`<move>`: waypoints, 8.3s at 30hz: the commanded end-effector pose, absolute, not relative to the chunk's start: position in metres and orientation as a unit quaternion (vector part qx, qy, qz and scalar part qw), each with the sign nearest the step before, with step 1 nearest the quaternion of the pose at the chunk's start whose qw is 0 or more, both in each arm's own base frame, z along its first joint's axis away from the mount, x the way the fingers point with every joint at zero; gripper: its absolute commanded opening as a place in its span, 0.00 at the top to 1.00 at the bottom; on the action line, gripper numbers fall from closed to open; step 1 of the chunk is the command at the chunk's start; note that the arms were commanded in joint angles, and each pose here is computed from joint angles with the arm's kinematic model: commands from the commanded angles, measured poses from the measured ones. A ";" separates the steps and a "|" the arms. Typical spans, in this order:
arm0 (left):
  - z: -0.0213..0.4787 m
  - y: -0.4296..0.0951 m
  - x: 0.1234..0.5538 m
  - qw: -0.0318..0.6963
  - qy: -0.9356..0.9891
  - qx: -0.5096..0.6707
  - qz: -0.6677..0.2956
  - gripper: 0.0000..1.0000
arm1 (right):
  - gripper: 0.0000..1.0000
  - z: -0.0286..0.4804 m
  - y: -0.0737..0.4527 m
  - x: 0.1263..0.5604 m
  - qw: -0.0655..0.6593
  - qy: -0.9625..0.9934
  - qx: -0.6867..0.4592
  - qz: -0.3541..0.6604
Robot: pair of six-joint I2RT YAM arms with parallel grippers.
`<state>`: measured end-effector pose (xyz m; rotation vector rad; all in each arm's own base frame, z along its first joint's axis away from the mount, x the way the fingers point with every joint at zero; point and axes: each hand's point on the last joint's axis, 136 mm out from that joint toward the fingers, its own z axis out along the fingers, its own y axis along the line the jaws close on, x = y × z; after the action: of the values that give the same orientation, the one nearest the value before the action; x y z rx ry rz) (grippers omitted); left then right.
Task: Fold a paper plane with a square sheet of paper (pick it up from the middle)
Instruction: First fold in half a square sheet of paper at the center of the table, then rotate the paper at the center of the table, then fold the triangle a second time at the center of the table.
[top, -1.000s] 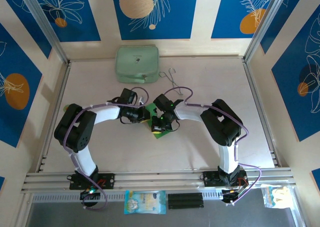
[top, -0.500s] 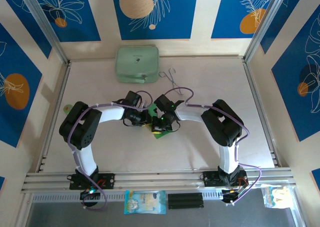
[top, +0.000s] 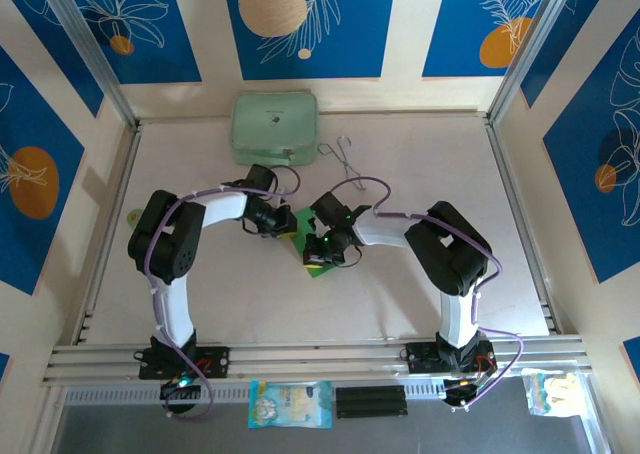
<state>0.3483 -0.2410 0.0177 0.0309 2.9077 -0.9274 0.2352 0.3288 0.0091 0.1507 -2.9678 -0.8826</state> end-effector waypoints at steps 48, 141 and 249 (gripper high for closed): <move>0.113 -0.173 0.349 0.224 0.911 -0.104 -0.330 0.08 | 0.51 0.001 0.309 0.329 -0.042 -0.988 -0.066 -0.131; 0.041 -0.285 0.342 0.099 0.918 -0.057 -0.380 0.35 | 0.80 0.031 0.241 0.244 0.043 -0.933 -0.136 -0.330; 0.006 -0.313 0.327 0.047 0.929 -0.022 -0.365 0.71 | 1.00 0.024 0.281 0.284 -0.008 -0.930 -0.131 -0.344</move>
<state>0.3403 -0.3179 0.0297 -0.0499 2.7506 -1.1717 0.2863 0.2777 0.0283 -0.4109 -2.9629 -1.0878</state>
